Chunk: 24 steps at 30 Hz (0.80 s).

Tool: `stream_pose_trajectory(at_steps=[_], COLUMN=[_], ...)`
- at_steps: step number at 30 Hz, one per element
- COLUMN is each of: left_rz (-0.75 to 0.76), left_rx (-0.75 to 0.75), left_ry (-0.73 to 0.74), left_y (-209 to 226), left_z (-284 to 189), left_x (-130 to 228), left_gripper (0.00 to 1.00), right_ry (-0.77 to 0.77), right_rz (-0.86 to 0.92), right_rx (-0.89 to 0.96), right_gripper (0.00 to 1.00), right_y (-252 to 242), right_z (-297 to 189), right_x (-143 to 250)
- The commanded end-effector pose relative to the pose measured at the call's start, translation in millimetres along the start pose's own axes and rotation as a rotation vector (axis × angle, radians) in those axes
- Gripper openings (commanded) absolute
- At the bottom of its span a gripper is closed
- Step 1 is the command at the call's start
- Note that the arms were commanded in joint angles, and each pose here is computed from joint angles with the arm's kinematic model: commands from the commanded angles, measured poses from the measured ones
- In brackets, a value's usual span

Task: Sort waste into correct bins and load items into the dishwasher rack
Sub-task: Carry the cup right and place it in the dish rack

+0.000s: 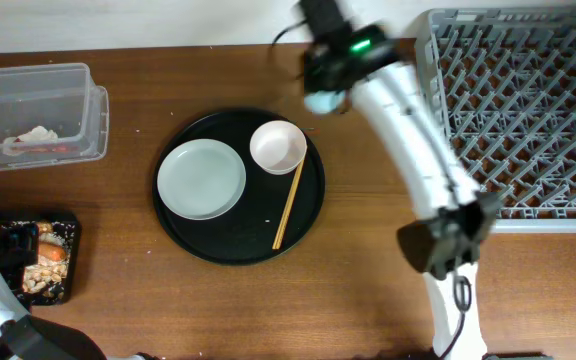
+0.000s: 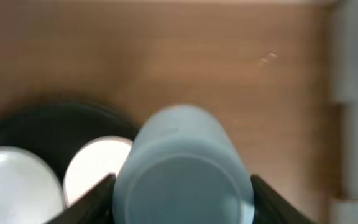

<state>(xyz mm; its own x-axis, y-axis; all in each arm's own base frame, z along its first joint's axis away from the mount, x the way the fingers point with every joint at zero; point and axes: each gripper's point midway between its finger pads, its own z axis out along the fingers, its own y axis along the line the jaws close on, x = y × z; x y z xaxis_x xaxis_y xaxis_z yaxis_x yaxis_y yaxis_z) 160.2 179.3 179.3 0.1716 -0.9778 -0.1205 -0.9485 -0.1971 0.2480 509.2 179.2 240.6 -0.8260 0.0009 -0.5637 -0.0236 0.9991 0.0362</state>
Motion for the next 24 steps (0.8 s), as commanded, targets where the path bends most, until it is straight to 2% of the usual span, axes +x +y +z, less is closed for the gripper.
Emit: stream_pose_trajectory(at_steps=[1,3,6,8,11,14,18,19,23,24], left_rz=[-0.022,-0.022,-0.022,-0.021,-0.022,-0.022,-0.021,-0.022,-0.022,-0.022], left_rx=[0.010,0.010,0.010,0.010,0.010,0.011,0.010,0.011,0.010,0.010], left_ry=[-0.012,-0.012,-0.012,-0.012,-0.012,-0.012,-0.012,-0.012,-0.012,-0.012], left_y=[2.4,2.4,2.4,2.4,2.4,2.3,2.4,2.3,2.4,2.4], left_z=[-3.2,-3.2,-3.2,-3.2,-3.2,-3.2,-3.2,-3.2,-3.2,-3.2], left_x=[-1.4,-1.4,-1.4,-1.4,-1.4,-1.5,-1.4,-1.5,-1.4,-1.4], left_gripper=[0.99,0.99,0.99,0.99,0.99,0.99,0.99,0.99,0.99,0.99], right_ry=[-0.191,-0.207,-0.155,-0.135,-0.156,-0.082,0.035,0.062,0.123,0.135], right_rz=[0.128,0.263,0.419,0.536,0.612,0.624,0.642,0.647,0.655,0.656], right_rx=[0.104,0.205,0.355,0.410,0.371,0.376,0.353,0.355,0.411,0.409], right_gripper=[0.53,0.53,0.53,0.53,0.53,0.54,0.54,0.57,0.58,0.62], right_y=[-115.4,-203.3,-326.9,-391.5,-448.4,-479.6,-485.2,-486.0,-491.8,-490.2], right_z=[-91.5,-114.4,-127.4,-130.7,-122.8,-85.2,-36.1,-29.7,-30.3,-30.3], right_x=[-54.8,-53.8,-23.6,-0.9,13.0,33.3,56.6,63.0,79.4,81.8])
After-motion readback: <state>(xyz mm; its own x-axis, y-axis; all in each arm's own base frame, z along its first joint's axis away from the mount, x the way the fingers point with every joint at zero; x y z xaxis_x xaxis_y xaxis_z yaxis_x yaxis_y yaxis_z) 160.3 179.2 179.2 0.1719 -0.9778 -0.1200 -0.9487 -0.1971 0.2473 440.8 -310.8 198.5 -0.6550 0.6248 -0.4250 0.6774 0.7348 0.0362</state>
